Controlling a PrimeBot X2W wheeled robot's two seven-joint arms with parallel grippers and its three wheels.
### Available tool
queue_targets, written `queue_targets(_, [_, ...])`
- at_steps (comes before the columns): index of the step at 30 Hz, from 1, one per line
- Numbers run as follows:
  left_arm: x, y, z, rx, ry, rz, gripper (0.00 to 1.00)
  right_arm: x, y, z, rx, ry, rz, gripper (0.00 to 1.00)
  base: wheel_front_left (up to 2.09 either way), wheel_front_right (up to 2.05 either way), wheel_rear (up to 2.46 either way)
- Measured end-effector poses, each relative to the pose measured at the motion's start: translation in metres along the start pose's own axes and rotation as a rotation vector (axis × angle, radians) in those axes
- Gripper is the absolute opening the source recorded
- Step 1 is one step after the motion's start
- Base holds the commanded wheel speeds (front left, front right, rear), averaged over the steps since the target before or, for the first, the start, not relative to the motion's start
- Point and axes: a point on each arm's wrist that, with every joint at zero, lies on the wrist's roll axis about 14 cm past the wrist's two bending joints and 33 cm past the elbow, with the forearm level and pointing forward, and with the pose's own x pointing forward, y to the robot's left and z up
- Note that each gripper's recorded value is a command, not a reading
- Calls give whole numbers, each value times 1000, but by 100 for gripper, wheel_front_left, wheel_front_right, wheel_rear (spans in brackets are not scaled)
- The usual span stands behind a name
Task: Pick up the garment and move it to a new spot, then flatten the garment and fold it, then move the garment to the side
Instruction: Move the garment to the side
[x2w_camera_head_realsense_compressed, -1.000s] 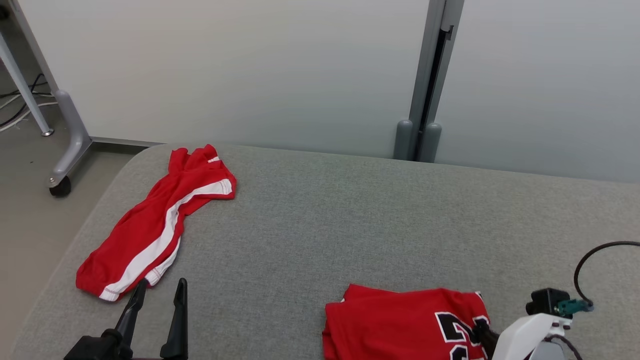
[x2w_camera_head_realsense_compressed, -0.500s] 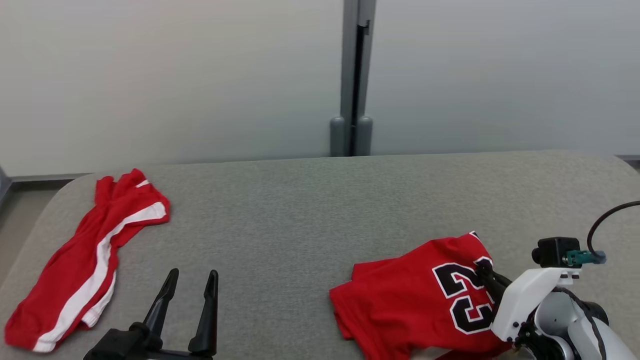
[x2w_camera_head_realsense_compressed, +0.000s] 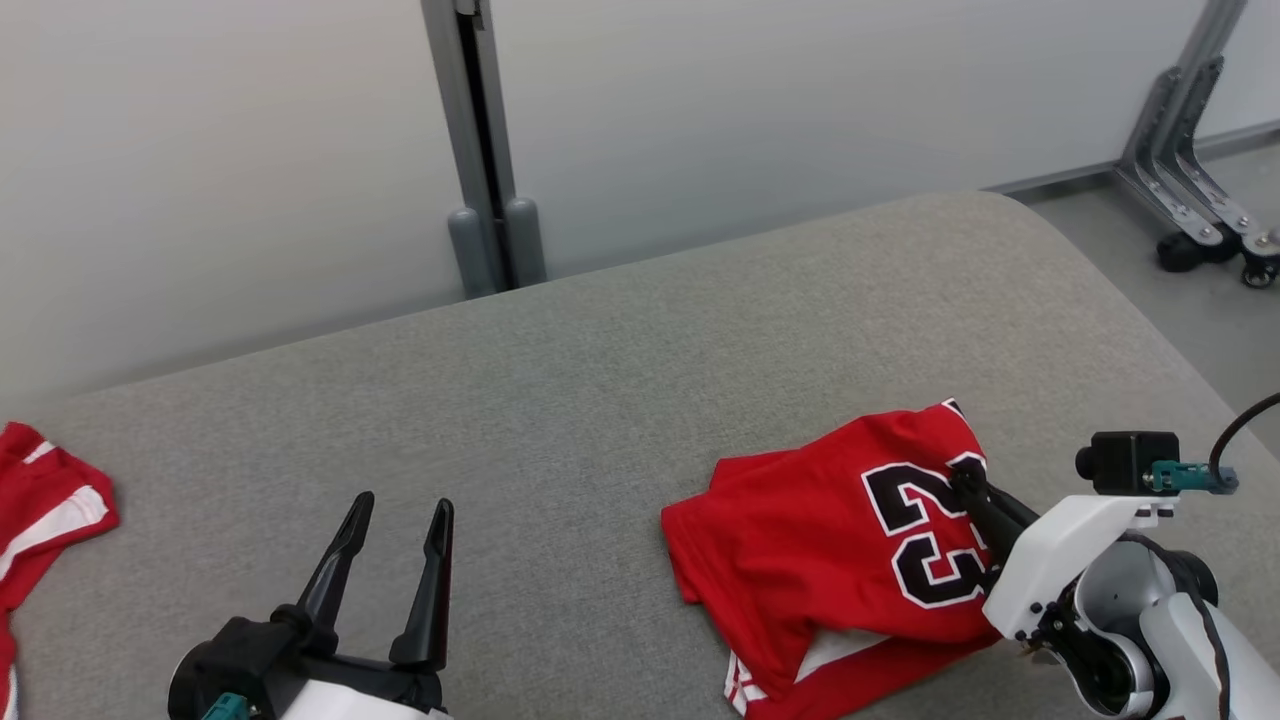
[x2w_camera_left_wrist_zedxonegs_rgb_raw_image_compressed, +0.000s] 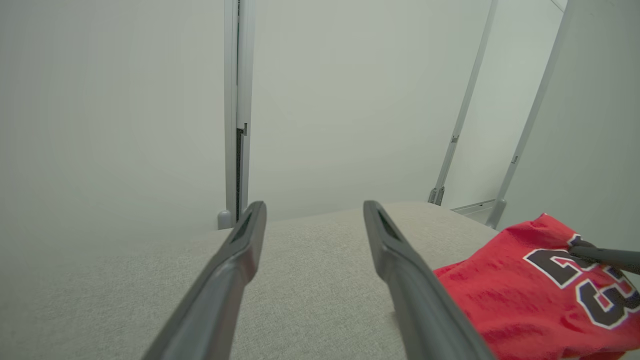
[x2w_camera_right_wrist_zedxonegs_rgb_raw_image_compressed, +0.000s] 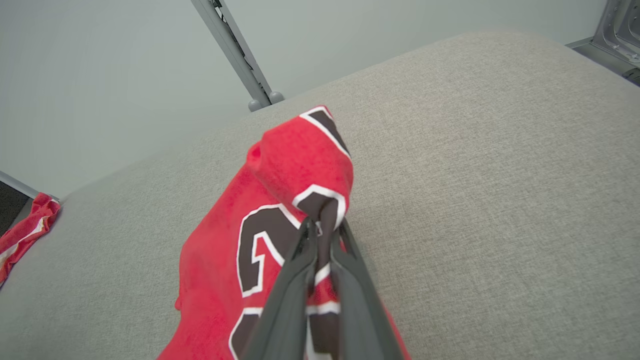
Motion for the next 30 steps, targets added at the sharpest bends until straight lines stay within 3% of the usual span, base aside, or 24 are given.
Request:
queue_targets(6, [18,-9,-16,-8,38,-57,100,1,-17,10,-18,-20,-34,0,0,0,0])
queue_targets(16, [47,13,-29,26,86,-71,100,41,-67,80,-102,-117,-121,0,0,0,0])
queue_targets(23, [60,32,-42,35,122,-59,100,61,-135,118,-183,-119,-311,0,0,0,0])
queue_targets(27, [68,40,-54,30,151,-59,100,74,-168,114,-202,-64,-424,0,0,0,0])
queue_targets(28, [70,40,-57,28,158,-60,100,75,-173,111,-210,-52,-445,4,0,0,0])
queue_targets(29, [71,40,-59,25,161,-62,100,78,-174,109,-218,-45,-451,38,0,0,0])
queue_targets(30, [73,40,-59,23,160,-64,100,82,-173,108,-217,-48,-452,85,0,0,0])
